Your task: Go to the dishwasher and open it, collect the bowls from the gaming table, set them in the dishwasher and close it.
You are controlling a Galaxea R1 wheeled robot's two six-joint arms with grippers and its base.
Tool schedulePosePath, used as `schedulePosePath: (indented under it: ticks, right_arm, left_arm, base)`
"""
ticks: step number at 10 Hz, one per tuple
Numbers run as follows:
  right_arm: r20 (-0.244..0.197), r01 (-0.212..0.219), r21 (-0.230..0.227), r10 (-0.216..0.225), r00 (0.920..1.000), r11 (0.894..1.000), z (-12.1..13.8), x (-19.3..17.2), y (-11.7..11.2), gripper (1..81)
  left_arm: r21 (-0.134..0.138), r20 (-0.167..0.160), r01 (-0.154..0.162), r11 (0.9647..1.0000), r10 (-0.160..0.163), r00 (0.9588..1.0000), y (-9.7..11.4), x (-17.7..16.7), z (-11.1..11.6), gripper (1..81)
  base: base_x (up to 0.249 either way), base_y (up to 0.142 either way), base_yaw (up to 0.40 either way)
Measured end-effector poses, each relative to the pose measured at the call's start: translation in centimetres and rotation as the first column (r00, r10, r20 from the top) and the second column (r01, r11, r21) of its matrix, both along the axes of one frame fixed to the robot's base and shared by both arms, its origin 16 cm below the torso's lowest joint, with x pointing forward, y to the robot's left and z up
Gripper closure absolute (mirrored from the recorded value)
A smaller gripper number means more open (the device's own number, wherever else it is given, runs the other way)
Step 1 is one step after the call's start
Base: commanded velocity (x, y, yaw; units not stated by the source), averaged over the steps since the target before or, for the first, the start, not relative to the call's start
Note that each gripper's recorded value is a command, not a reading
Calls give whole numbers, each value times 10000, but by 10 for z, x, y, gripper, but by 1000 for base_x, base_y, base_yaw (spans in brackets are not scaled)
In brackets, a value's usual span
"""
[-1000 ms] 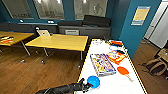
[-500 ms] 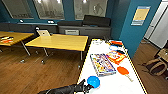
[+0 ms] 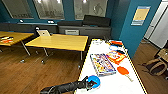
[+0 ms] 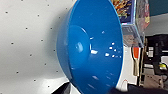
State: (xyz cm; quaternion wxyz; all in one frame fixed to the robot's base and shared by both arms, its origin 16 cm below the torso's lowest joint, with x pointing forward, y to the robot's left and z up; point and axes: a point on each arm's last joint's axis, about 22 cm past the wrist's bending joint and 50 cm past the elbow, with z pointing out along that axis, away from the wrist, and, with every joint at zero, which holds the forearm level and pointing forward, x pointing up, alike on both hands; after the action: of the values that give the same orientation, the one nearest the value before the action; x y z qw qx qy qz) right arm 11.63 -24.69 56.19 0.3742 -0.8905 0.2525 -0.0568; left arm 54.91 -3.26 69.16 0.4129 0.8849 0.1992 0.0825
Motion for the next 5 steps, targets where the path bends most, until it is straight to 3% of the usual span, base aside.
schedulePosePath:
  ticks: [3, 5]
  right_arm:
    - [25, -17, 10, 17, 10000, 10000, 0, 1, 1, 811]
    - [24, -15, 54, 15, 10000, 10000, -1, 1, 5, 811]
  left_arm:
    - [152, 46, -142, 9998, 141, 9999, -12, 7, -3, 10]
    - [98, 146, 120, 9999, -121, 9998, -36, 1, 1, 10]
  base:
    - [0, 0, 0]
    - [0, 0, 0]
